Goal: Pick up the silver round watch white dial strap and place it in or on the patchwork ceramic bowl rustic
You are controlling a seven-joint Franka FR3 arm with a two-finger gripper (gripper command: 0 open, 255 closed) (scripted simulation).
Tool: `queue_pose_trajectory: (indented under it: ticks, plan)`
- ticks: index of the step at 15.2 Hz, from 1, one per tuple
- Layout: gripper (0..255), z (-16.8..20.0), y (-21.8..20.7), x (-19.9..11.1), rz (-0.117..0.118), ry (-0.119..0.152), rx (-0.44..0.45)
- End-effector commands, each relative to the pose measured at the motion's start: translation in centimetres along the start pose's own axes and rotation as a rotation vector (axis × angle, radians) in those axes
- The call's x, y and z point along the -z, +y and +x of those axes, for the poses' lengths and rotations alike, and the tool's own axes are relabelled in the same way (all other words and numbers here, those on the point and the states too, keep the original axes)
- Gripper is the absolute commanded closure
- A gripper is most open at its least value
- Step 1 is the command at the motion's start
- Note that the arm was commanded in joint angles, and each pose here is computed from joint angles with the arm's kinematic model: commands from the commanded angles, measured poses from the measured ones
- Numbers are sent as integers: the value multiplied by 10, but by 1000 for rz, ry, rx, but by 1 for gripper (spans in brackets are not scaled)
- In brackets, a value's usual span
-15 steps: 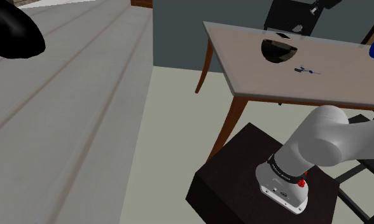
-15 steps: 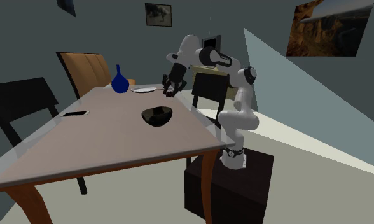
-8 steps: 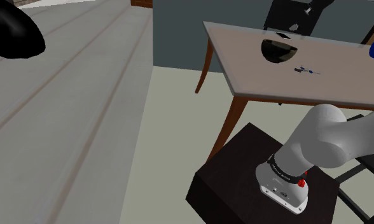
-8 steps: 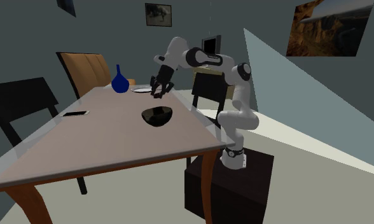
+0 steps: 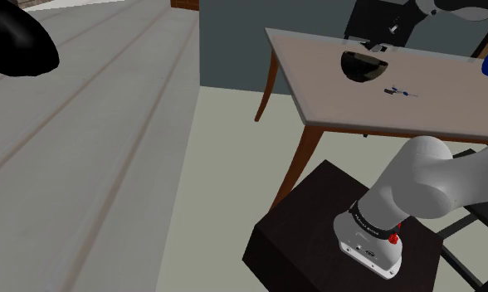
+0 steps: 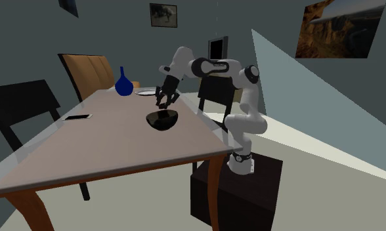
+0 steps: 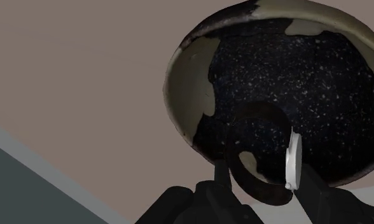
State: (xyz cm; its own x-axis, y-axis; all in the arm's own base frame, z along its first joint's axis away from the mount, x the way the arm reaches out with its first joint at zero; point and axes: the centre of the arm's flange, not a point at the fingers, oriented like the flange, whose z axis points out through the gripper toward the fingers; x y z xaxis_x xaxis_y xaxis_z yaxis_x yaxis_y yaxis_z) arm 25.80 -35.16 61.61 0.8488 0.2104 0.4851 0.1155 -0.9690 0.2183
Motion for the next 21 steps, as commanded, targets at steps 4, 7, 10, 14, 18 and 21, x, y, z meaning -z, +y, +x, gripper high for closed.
queue_pose_trajectory:
  ticks: [4,7,10,14,18,21]
  plan:
    - [255,-10,-5,-19,0,0,0]
    - [255,-10,-5,-19,0,0,0]
    - [255,-10,-5,-19,0,0,0]
    - [0,-10,-5,-19,0,0,0]
    - [0,-10,-5,-6,0,0,0]
    - [0,-10,-5,31,0,0,0]
